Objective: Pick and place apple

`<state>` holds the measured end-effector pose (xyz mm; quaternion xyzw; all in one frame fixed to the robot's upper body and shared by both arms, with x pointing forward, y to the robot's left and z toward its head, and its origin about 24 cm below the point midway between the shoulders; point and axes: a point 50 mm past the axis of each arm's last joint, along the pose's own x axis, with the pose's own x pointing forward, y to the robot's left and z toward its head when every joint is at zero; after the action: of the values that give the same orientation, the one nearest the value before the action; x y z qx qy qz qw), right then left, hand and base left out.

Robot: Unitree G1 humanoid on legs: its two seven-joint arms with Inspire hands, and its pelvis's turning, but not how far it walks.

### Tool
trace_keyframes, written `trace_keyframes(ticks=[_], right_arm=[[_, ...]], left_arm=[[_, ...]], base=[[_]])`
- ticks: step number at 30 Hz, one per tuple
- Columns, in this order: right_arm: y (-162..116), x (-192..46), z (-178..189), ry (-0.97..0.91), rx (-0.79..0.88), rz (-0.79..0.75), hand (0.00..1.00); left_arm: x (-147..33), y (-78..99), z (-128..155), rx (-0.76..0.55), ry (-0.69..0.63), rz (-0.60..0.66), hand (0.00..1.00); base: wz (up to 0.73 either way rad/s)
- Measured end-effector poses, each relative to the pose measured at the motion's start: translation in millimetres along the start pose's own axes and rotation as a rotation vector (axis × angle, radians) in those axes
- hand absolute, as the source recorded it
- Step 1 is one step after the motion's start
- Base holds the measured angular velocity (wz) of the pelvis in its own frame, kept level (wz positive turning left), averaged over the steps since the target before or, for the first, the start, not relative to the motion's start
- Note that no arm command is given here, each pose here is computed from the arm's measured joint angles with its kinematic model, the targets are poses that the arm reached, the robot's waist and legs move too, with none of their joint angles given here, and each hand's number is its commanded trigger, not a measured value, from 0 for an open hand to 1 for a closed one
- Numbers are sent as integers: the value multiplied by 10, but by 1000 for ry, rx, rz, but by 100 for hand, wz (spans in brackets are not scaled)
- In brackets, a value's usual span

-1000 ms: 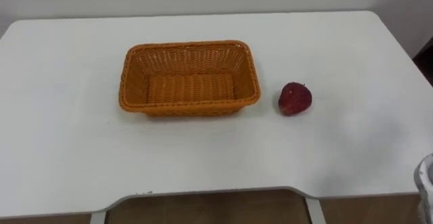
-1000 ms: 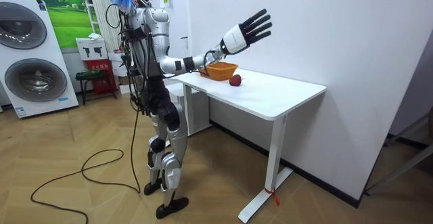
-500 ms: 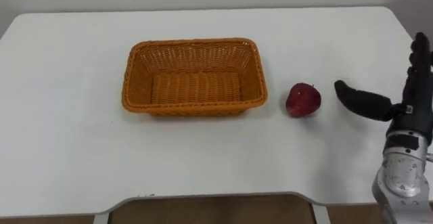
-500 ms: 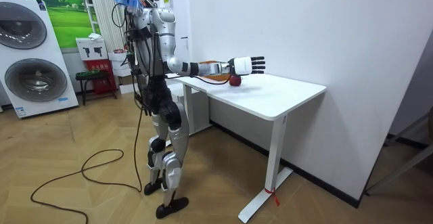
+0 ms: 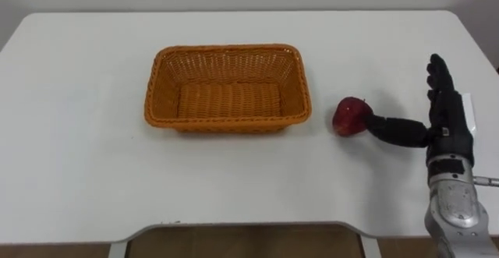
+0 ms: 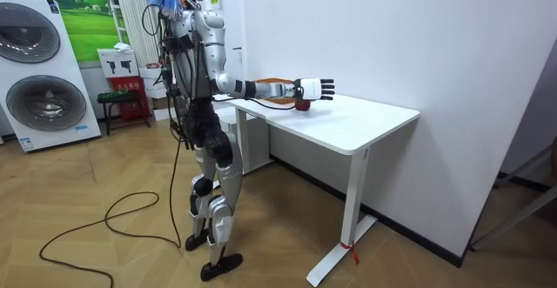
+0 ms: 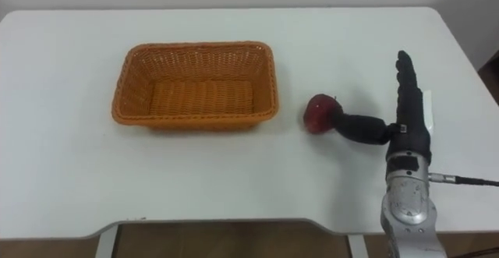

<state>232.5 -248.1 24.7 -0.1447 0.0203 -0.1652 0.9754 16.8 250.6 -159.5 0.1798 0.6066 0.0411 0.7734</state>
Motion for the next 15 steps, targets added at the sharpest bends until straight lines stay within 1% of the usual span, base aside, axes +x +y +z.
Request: trace_keyframes(ticks=[15], right_arm=[[5,-3,-48,22,4,27,0]], left_arm=[[-10,-11,-56,-1,17,-12,0]], base=[[2]])
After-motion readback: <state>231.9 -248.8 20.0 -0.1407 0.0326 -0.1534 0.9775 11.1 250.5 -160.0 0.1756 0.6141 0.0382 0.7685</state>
